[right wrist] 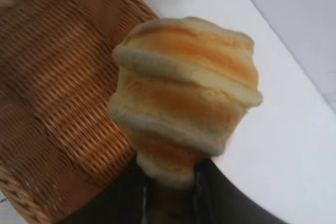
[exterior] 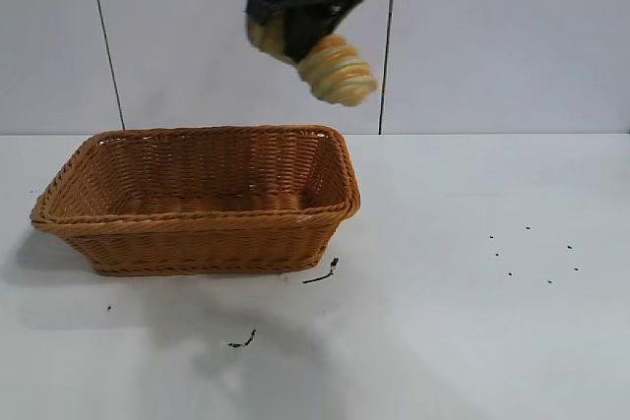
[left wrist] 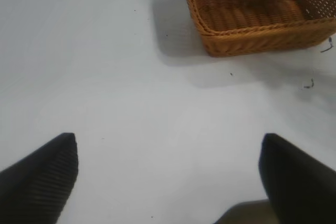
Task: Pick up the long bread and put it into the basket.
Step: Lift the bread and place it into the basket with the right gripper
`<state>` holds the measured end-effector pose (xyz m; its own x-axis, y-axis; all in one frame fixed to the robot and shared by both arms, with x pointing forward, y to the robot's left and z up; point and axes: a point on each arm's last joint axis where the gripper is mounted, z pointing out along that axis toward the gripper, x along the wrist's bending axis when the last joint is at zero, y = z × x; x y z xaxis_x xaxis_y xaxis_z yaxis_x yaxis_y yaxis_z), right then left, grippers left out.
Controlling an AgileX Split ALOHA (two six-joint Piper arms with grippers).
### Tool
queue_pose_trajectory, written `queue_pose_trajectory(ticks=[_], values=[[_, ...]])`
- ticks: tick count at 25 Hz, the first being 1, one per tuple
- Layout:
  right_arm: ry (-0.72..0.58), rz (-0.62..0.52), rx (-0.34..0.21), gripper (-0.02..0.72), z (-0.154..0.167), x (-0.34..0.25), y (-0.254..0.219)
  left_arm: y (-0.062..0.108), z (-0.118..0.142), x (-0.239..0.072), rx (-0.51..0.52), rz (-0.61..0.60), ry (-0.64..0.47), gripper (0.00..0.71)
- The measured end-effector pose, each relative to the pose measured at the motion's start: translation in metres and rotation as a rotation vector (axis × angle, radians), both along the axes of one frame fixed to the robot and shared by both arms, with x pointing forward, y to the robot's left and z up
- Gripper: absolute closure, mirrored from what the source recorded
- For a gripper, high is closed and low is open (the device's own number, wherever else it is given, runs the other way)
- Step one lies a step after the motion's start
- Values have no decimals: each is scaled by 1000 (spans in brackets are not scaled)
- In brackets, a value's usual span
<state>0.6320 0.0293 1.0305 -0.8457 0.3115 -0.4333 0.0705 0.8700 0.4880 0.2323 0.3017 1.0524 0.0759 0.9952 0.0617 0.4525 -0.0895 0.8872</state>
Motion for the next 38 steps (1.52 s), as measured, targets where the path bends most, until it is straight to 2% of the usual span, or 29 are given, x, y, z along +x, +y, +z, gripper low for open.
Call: queue_pose_trajectory(ticks=[4, 12, 18, 20, 23, 25, 26, 29, 38], values=[[-35, 41, -1, 591, -25, 6, 13, 0, 0, 0, 0, 0, 0, 14], [-46, 81, -53, 591, -84, 19, 23, 0, 0, 0, 0, 0, 0, 14], [-36, 81, -58, 589, -92, 20, 24, 0, 0, 0, 0, 0, 0, 14], [-34, 80, -56, 531, -92, 20, 24, 0, 0, 0, 0, 0, 0, 14], [-32, 78, -48, 283, -92, 20, 24, 0, 0, 0, 0, 0, 0, 14], [-33, 77, -44, 149, -92, 20, 24, 0, 0, 0, 0, 0, 0, 14], [-34, 77, -43, 108, -92, 20, 25, 0, 0, 0, 0, 0, 0, 14], [-36, 75, -37, 63, -90, 20, 25, 0, 0, 0, 0, 0, 0, 14], [-57, 68, -13, 52, -75, 19, 24, 0, 0, 0, 0, 0, 0, 14]])
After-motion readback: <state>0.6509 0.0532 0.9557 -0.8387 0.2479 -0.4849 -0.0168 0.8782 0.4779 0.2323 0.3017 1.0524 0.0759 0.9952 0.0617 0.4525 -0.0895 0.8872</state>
